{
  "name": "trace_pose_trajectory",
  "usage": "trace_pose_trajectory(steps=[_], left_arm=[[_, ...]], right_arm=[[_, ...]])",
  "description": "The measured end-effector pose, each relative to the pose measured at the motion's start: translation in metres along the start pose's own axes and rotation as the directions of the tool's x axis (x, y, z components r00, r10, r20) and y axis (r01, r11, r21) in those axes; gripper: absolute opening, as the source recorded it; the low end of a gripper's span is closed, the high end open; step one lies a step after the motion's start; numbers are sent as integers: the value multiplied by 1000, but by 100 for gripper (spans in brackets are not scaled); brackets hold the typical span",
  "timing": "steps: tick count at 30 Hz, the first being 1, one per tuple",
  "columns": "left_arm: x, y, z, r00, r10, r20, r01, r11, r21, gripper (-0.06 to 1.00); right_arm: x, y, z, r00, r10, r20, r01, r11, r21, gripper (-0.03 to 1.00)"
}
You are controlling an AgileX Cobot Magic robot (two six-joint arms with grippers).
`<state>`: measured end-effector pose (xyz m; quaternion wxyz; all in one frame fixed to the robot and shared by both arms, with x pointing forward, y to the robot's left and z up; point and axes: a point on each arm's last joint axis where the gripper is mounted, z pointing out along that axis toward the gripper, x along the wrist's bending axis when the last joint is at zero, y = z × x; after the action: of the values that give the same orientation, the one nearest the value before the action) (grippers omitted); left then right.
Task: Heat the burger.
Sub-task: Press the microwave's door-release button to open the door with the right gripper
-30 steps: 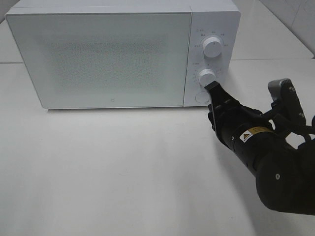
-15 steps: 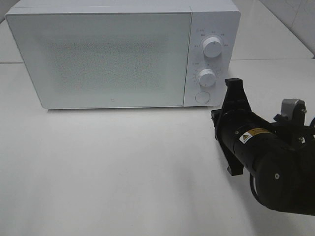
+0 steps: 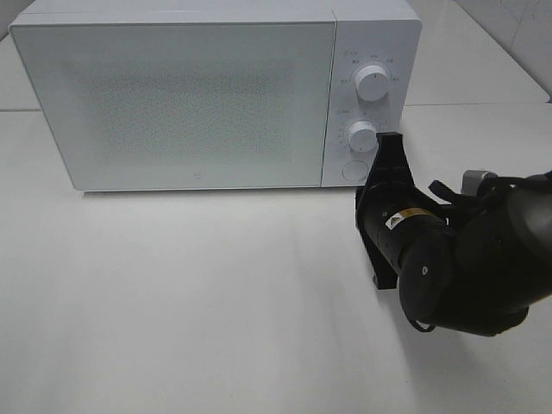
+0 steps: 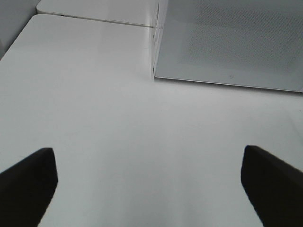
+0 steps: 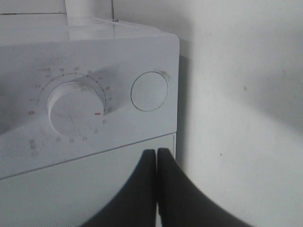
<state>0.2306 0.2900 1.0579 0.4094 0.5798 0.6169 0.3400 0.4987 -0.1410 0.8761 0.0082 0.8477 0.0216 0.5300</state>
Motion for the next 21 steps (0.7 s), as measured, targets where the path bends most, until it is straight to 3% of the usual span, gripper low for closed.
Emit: trace_pose_trajectory(steps=[21], left_arm=[[0,0,0,1000,0,0,0,1000,0,97]], right_arm=[[7,5,51,1000,11,16,-11,1000,-15,3]])
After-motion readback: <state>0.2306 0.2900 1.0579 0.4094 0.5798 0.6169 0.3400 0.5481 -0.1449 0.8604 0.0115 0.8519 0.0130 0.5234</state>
